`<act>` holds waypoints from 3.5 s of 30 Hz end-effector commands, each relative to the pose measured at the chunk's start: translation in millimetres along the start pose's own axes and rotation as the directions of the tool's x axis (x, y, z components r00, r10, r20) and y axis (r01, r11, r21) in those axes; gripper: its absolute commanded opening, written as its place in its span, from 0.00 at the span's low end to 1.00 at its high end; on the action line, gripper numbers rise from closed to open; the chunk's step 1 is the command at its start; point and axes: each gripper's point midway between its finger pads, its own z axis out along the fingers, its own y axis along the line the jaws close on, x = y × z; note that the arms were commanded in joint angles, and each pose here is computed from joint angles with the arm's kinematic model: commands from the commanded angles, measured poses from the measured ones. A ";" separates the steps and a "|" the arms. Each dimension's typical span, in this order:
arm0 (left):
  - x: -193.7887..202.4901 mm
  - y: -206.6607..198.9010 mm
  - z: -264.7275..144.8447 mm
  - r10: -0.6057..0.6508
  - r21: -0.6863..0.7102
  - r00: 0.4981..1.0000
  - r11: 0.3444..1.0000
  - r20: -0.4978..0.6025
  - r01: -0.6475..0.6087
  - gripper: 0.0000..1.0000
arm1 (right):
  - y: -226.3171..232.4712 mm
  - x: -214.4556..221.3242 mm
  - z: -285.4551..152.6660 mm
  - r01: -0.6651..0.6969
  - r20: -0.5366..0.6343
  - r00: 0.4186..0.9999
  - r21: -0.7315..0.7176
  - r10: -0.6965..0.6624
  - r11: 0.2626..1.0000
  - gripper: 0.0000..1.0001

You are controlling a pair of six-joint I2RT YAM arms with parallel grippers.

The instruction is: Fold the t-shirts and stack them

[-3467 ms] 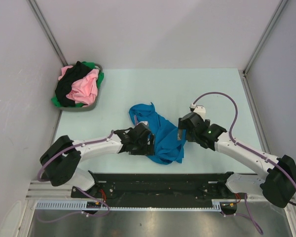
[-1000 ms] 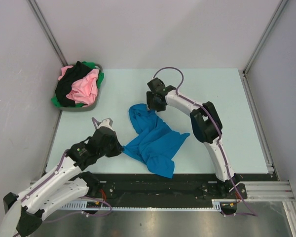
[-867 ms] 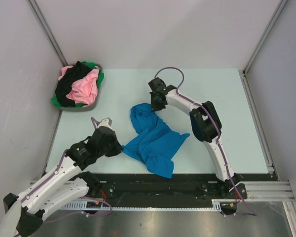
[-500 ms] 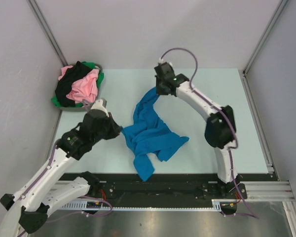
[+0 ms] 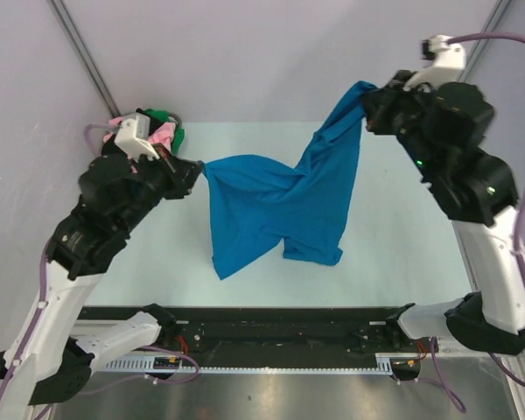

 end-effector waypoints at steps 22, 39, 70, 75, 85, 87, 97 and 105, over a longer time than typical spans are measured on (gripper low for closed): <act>-141.3 -106.6 -208.4 -0.069 0.512 0.775 0.787 0.628 -0.345 0.00 | 11.2 -180.7 -238.4 -0.181 0.479 0.801 -0.377 0.358 0.908 0.00; 62.7 53.6 110.3 -0.007 0.086 0.991 0.996 0.135 -0.005 0.00 | -150.5 161.5 81.6 -0.216 -0.075 0.960 0.409 0.268 0.887 0.00; 36.8 219.9 284.8 -0.067 -0.381 0.998 0.923 -0.016 0.056 0.00 | -175.1 227.1 270.9 -0.166 -0.144 0.959 0.416 0.245 0.894 0.00; 23.9 237.4 289.5 -0.073 -0.441 0.997 0.895 -0.008 0.062 0.04 | -159.0 278.3 296.5 -0.141 -0.291 0.926 0.330 0.242 0.933 0.00; 30.1 222.2 242.4 -0.165 -0.444 0.986 0.881 0.029 0.160 1.00 | -174.1 204.4 246.6 -0.184 -0.160 0.954 0.361 0.255 0.914 1.00; 36.1 208.0 225.0 -0.166 -0.425 0.986 0.892 0.008 0.154 1.00 | -190.9 212.7 225.7 -0.182 -0.176 0.946 0.409 0.273 0.894 1.00; 154.3 146.2 229.3 -0.169 -0.273 0.947 0.958 -0.274 0.092 1.00 | -222.3 298.2 205.0 -0.085 -0.398 0.857 0.519 0.328 0.851 1.00; 194.7 138.0 263.2 -0.242 -0.183 0.910 0.965 -0.337 0.188 1.00 | -232.8 356.7 256.5 0.012 -0.508 0.813 0.501 0.283 0.866 0.98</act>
